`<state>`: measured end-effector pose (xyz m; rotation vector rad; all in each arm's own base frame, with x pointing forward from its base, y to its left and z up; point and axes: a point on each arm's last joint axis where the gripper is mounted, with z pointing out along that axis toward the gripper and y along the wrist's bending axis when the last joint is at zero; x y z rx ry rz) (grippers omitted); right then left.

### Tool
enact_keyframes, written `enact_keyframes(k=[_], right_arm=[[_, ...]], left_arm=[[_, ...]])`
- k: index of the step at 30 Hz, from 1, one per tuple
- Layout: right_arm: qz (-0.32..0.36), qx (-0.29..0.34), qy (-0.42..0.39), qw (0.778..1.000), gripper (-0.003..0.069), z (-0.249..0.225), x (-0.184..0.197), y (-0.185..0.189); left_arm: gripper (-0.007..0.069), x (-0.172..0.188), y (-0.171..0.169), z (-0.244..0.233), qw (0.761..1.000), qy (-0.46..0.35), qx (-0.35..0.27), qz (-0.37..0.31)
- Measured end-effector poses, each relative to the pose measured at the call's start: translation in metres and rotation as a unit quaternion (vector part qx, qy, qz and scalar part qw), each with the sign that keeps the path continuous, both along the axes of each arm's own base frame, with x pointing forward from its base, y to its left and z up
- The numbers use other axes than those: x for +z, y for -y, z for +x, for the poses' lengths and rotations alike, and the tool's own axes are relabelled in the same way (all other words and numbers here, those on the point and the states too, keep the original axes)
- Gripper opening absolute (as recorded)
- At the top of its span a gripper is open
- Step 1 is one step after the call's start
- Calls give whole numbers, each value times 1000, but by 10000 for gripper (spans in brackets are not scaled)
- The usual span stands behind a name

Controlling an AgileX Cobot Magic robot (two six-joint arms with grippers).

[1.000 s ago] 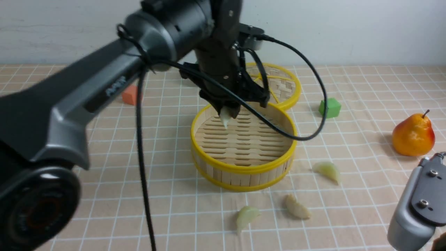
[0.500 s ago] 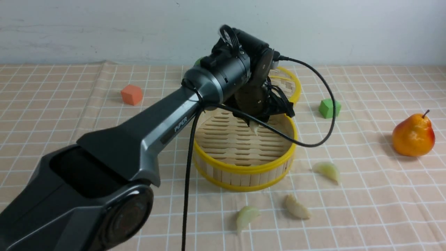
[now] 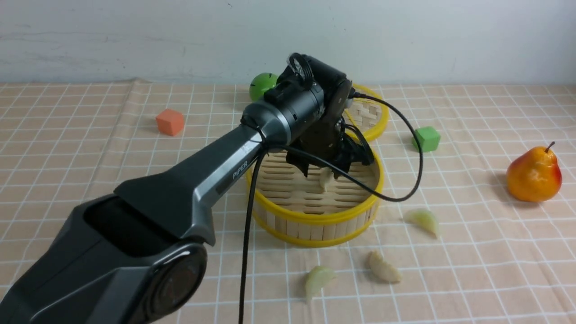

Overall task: Put the dumplings into the steamer on the table with the brown tablecloth.
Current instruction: 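Place the dumpling into the bamboo steamer basket with the left gripper, then reach for and grasp a dumpling on the table with the left gripper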

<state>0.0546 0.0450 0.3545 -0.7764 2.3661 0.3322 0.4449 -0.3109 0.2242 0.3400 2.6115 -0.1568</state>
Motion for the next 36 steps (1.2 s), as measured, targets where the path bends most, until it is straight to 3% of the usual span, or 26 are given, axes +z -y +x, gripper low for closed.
enact_keyframes(k=[3,7,10,13,17,25,36], right_arm=[[0,0,0,1000,66,0,0,0],[8,-8,-6,1000,66,0,0,0],[20,-18,-4,1000,66,1,1,-1],[36,-26,9,999,66,3,4,-3],[50,-29,27,998,67,6,7,-4],[59,-30,41,997,73,8,9,-5],[37,-28,6,999,85,3,3,-3]], left_arm=[[482,28,-3,-7,1000,5,1,-17],[472,105,-14,-34,996,33,-25,-77],[449,141,-25,-55,993,45,-51,-92],[420,152,-36,-76,994,31,-77,-77],[382,134,-43,-111,990,-17,-135,-21],[370,71,-16,-179,962,-113,-237,69],[370,-7,0,-156,955,-119,-234,140]])
